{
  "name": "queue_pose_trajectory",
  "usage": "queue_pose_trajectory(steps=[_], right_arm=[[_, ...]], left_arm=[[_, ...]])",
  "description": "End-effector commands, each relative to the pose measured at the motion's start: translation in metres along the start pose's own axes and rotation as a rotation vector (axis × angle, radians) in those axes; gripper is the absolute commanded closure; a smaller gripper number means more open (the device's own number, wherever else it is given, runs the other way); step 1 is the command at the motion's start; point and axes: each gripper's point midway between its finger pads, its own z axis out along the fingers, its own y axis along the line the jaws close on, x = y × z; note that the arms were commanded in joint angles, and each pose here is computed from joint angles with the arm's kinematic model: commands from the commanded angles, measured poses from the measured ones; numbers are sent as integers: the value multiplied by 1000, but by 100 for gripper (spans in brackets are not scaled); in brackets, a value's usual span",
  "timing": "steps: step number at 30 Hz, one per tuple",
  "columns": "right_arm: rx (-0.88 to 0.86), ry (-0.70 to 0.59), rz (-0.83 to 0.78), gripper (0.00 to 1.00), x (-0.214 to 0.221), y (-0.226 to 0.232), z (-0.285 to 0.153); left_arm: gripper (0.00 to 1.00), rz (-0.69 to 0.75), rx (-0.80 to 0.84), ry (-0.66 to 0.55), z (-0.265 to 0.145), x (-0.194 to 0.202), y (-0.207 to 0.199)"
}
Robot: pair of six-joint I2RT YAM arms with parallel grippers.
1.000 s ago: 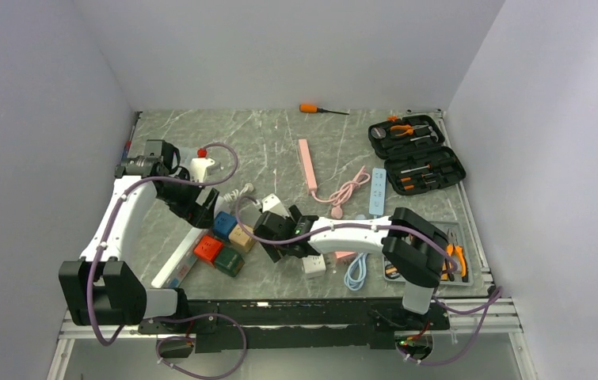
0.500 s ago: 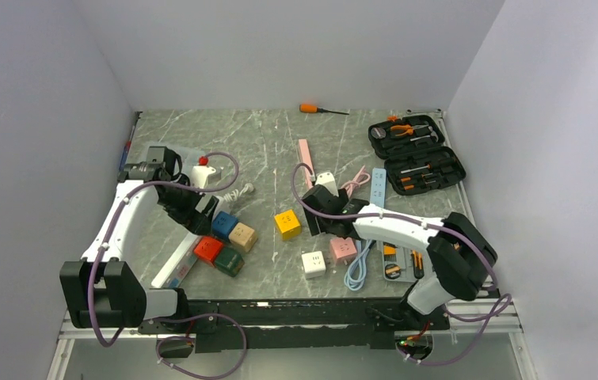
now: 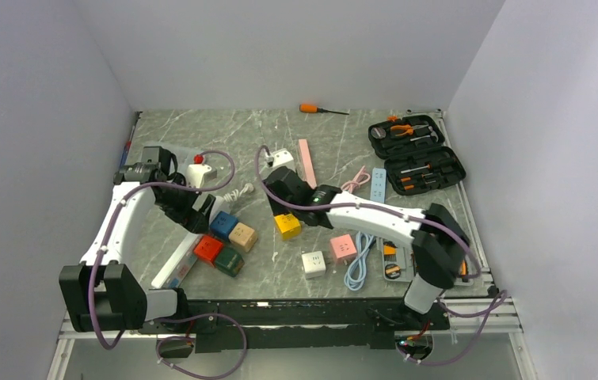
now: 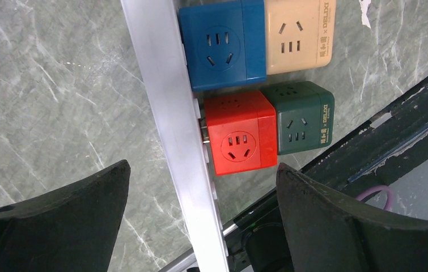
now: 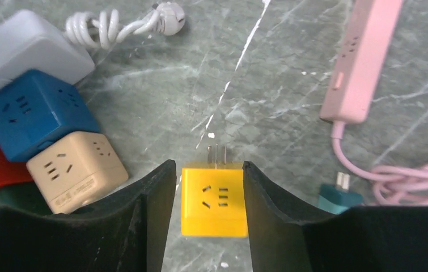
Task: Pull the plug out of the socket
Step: Move the plug to the center of the board.
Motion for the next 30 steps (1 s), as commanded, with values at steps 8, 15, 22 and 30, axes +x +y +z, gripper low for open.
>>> queue_pose_trajectory(steps=[8,15,22,30], right_arm=[[-56,99,-141,43,36,44,47],[55,148,-183,49,67,16,50],[262,170,-251,54,94,-46,29],[402,163,-124,56,90,-107,7]], left_arm=[[1,15,-23,-66,-13,-9,3],[1,11,-28,-83,-17,-12,6],[1,16,-28,-93,-18,-10,8],[1,6,-11,-96,-16,-11,11]])
